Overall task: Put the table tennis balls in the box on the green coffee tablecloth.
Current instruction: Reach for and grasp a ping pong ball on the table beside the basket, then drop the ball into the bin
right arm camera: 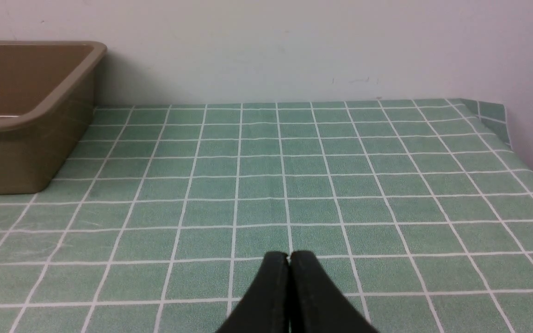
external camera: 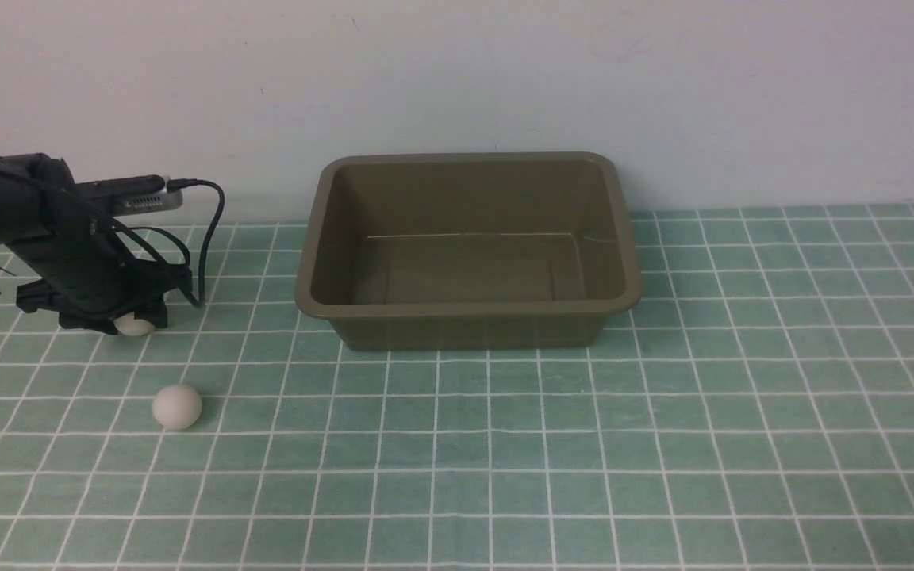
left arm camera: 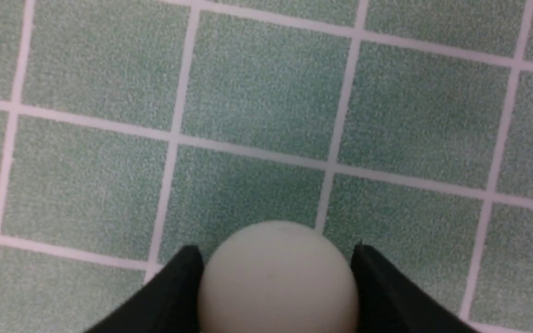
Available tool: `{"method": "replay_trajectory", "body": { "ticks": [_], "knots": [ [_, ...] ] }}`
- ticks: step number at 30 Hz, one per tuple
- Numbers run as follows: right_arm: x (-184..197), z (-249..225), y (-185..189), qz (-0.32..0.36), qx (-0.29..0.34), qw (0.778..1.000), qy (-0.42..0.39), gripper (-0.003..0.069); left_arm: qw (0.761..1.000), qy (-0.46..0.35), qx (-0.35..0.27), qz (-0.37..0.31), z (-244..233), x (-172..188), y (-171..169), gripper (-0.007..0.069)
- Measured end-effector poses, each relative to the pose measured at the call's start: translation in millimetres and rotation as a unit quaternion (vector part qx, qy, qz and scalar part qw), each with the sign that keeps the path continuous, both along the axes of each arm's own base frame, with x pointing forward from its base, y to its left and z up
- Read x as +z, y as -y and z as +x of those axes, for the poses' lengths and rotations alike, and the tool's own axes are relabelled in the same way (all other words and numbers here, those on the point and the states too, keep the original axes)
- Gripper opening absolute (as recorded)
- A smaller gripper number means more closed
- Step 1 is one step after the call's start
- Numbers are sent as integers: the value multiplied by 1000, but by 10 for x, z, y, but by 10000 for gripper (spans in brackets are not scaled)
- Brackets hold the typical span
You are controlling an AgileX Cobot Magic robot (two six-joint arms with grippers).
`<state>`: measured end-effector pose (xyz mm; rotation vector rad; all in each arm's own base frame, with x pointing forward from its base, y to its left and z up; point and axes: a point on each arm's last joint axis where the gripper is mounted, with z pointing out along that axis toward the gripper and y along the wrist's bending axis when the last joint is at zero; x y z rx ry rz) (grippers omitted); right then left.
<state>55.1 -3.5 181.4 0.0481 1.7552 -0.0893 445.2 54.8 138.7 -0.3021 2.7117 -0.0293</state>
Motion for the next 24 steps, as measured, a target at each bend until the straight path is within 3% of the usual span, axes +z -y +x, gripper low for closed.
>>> {"method": "replay_trajectory", "body": {
  "ticks": [1, 7, 16, 20, 24],
  "knots": [
    [0, 0, 0, 0, 0, 1000, 0, -16, 1000, 3, 2, 0, 6, 6, -1, 349],
    [0, 0, 0, 0, 0, 1000, 0, -16, 1000, 6, 18, -8, -7, 78, 2, 352],
    [0, 0, 0, 0, 0, 1000, 0, -16, 999, 13, 1, -44, -307, 936, 173, 352],
    [0, 0, 0, 0, 0, 1000, 0, -16, 991, 39, -89, -90, -426, 1269, 573, 352],
    [0, 0, 0, 0, 0, 1000, 0, -16, 960, 104, -219, -138, -407, 1382, 1155, 352]
  ]
}}
